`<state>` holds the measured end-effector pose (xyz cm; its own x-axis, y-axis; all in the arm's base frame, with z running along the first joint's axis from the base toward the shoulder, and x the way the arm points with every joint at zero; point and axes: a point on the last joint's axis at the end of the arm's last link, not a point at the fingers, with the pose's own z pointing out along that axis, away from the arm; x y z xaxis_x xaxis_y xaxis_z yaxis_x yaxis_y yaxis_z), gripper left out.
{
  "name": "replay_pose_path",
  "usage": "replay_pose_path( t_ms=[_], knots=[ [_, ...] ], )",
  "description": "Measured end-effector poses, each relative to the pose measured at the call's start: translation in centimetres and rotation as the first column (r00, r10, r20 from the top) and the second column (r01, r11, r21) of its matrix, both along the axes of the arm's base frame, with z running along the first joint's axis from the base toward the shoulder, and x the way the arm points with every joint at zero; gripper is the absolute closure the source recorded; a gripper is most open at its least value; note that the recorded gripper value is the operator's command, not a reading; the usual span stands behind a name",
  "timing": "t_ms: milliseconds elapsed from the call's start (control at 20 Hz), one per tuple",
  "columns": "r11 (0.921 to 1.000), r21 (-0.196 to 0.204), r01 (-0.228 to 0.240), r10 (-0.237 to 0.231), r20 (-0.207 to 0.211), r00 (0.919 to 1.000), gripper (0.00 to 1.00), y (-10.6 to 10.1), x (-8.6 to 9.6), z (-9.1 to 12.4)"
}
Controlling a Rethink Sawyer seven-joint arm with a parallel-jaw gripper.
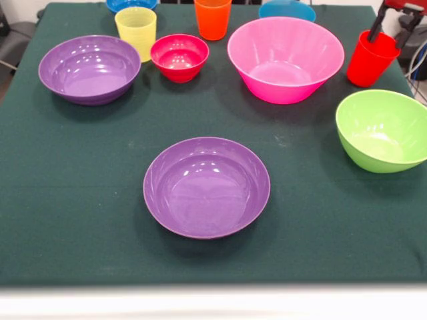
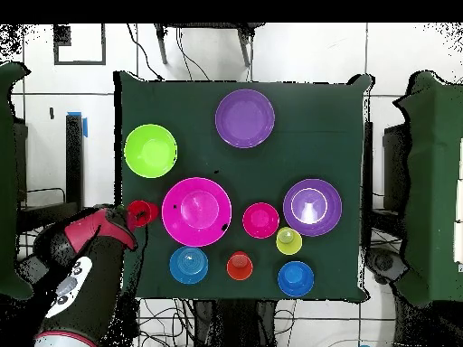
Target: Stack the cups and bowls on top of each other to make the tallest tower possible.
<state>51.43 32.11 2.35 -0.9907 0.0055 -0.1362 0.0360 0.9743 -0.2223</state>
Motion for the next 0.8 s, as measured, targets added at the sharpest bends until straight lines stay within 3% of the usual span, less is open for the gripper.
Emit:
replay_pose_path(
  t_ms=[250, 500, 650, 800],
  knots=[
    [0.9995, 0.024, 0.023, -0.023, -0.006, 0.9997, 0.00, -0.3, 0.3, 0.4],
    [0.9932, 0.055, 0.102, -0.102, -0.009, 0.9948, 0.00, -3.6, 1.7, 2.3],
    [0.9847, 0.070, 0.160, -0.160, -0.004, 0.9871, 0.00, -7.5, 2.5, 3.3],
    [0.9763, 0.075, 0.203, -0.205, 0.019, 0.9786, 0.00, -13.3, 2.9, 3.8]
  ],
)
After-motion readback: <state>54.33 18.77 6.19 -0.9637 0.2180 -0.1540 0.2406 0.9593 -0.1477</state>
